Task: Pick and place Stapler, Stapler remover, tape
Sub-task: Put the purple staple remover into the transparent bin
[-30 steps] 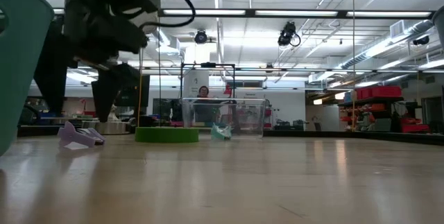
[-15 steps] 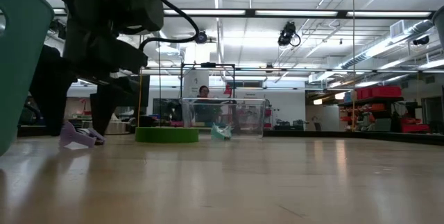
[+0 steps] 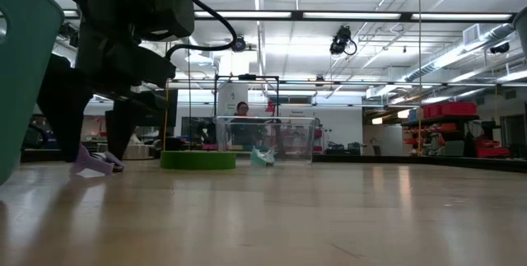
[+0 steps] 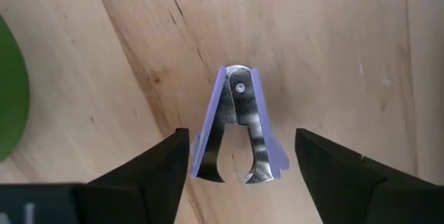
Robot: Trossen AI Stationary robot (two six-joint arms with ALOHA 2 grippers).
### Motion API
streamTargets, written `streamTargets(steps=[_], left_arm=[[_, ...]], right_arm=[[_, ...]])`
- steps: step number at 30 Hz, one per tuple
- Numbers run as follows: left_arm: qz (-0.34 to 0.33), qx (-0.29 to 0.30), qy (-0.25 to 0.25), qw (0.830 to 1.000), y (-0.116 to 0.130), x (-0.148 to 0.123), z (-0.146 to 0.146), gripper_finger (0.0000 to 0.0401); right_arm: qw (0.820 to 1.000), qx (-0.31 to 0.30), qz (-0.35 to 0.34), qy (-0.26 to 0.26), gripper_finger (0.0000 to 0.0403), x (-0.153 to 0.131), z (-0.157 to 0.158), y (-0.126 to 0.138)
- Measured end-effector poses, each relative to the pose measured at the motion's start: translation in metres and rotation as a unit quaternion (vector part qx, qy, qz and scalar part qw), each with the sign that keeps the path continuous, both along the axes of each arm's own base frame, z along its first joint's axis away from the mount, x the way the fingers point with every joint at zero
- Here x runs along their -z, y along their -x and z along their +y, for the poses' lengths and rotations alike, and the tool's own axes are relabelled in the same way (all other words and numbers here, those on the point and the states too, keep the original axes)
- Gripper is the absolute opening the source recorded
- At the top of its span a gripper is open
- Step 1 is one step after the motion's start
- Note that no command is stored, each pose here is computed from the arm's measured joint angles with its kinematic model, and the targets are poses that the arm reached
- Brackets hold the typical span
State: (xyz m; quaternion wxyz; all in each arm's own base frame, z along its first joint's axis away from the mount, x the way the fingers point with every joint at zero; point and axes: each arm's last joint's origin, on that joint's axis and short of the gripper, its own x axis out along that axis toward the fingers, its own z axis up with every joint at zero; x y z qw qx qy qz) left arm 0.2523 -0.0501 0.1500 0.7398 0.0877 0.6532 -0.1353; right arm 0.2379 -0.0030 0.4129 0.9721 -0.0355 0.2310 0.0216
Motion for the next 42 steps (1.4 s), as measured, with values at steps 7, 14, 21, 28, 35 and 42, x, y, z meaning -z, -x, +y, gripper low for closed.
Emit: streamTargets(steps=[7, 14, 21, 28, 35, 42], left_arm=[[0.000, 0.000, 0.000, 1.000, 0.000, 0.000, 0.000, 0.0222], [0.000, 0.000, 0.000, 1.000, 0.000, 0.000, 0.000, 0.0190], [0.000, -0.004, 0.001, 1.000, 0.000, 0.000, 0.000, 0.0171], [0.001, -0.008, 0.001, 1.000, 0.000, 0.000, 0.000, 0.0158], [-0.002, -0.005, 0.001, 1.000, -0.002, -0.006, 0.000, 0.0151], [-0.037, -0.016, 0.007, 0.999, -0.020, -0.029, 0.003, 0.0149]], right_arm=[[1.000, 0.000, 0.000, 0.000, 0.0097, 0.000, 0.000, 0.000], [1.000, 0.000, 0.000, 0.000, 0.0097, 0.000, 0.000, 0.000], [1.000, 0.000, 0.000, 0.000, 0.0097, 0.000, 0.000, 0.000], [1.000, 0.000, 0.000, 0.000, 0.0098, 0.000, 0.000, 0.000], [1.000, 0.000, 0.000, 0.000, 0.0097, 0.000, 0.000, 0.000], [1.000, 0.000, 0.000, 0.000, 0.0098, 0.000, 0.000, 0.000]])
